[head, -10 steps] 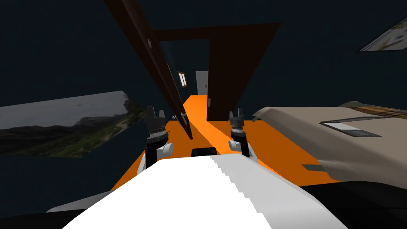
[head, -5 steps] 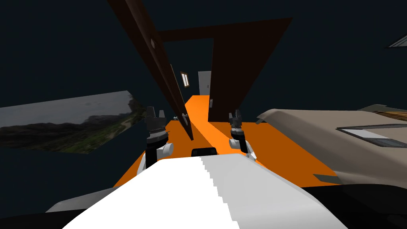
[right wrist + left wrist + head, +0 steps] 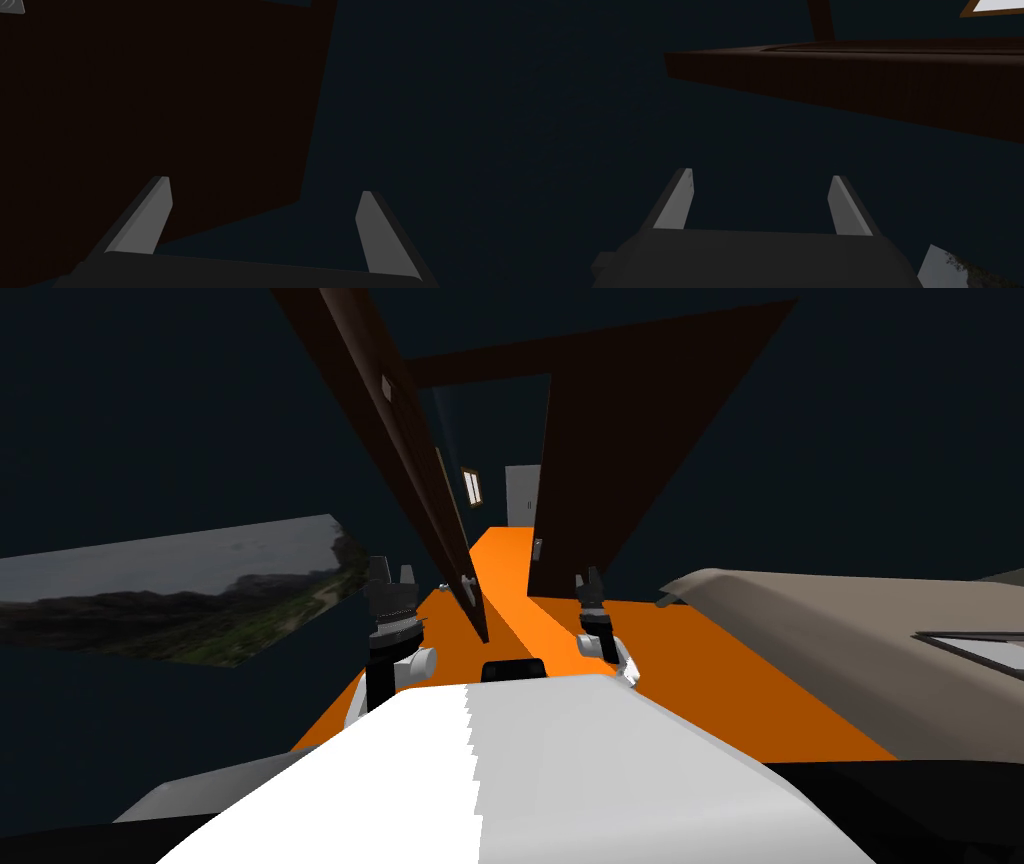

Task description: Pull the door open

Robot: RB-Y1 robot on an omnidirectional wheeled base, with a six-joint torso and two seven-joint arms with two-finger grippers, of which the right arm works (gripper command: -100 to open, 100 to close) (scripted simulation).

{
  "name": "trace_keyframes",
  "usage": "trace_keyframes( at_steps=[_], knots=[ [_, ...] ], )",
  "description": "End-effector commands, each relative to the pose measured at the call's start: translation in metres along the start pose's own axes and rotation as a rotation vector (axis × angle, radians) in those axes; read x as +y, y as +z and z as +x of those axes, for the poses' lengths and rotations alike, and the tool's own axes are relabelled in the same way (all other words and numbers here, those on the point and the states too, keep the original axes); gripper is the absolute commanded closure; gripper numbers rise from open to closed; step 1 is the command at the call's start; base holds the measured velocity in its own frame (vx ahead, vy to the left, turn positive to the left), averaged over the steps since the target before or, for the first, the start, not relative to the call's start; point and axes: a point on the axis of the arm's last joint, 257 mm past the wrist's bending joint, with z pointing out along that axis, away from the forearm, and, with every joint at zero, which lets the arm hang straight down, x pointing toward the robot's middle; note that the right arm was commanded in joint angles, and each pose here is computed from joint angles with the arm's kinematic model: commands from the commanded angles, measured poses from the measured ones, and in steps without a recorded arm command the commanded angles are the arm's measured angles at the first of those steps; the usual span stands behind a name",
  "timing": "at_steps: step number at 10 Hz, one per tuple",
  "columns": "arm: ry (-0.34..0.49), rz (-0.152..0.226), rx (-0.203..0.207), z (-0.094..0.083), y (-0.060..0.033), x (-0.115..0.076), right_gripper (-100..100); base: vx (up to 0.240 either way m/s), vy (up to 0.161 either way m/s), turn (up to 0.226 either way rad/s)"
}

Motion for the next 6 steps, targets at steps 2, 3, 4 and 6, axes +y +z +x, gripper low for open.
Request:
trace_keyframes(
  at_steps=[2,3,4,6],
  knots=[
    [-0.019,0.033,-0.009,-0.012,0.0039,-0.022,-100,0.061,0.006,0.089],
    [-0.027,0.049,-0.014,-0.018,0.0052,-0.032,-100,0.083,0.000,0.128],
    [-0.027,0.065,-0.016,-0.019,0.0021,-0.039,-100,0.065,-0.008,0.029],
    [-0.044,0.088,-0.027,-0.031,0.0068,-0.054,-100,0.076,0.001,0.094]
  ],
)
